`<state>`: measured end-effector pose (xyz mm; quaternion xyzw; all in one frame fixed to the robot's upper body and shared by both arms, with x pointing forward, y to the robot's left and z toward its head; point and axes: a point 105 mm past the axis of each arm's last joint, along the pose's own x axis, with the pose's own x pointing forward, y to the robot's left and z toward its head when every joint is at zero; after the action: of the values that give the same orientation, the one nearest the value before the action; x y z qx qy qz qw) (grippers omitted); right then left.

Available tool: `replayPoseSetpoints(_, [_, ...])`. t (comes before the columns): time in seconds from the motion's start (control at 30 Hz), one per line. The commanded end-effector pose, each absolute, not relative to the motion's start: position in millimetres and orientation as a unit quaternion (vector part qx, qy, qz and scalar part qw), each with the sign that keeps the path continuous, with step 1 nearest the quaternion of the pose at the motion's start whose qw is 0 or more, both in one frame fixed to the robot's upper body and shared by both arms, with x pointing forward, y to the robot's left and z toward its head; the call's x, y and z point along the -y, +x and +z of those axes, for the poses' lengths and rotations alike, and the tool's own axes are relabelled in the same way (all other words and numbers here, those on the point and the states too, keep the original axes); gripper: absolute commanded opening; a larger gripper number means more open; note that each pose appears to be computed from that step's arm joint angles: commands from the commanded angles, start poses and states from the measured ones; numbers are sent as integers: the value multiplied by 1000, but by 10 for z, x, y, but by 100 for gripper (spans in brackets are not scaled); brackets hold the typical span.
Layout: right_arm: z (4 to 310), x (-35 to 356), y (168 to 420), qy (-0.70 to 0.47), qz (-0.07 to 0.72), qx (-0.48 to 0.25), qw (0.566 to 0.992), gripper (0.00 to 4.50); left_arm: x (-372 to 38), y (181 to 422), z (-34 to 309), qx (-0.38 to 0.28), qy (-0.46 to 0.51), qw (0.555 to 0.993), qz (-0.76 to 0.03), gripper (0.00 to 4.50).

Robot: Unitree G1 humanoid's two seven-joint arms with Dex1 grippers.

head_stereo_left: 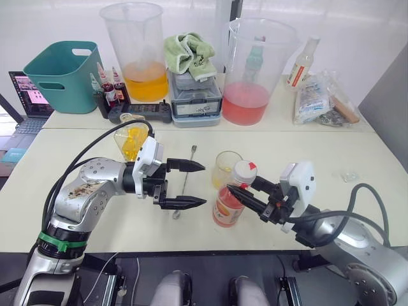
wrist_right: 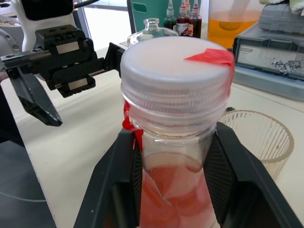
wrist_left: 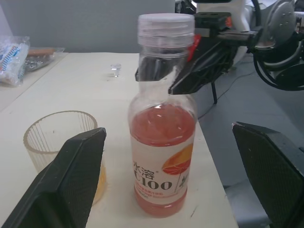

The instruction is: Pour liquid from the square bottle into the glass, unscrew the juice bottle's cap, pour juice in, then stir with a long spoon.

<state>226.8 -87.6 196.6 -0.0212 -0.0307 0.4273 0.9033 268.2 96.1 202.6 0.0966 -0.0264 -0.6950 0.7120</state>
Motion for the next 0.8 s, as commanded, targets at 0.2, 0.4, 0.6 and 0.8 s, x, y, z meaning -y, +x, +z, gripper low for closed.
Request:
replayPoseSetpoints(0.2, [2021,921,2245,-55,461,46,884,436,-980,2616,2092,37,111,710,-695,450])
replayPoseSetpoints(0.4, [2013,1144,2389,-103,538,34,836,444,-1025,2517,2083,27,106,721,-684,450])
replayPoseSetpoints(0.6, [1997,1304,2561,-106,620,27,777,444,-1057,2470,2069,22,107,733,-671,450])
replayPoseSetpoints(0.8, [2074,1281,2651,-92,710,15,698,444,-1188,2438,2096,15,122,757,-641,450])
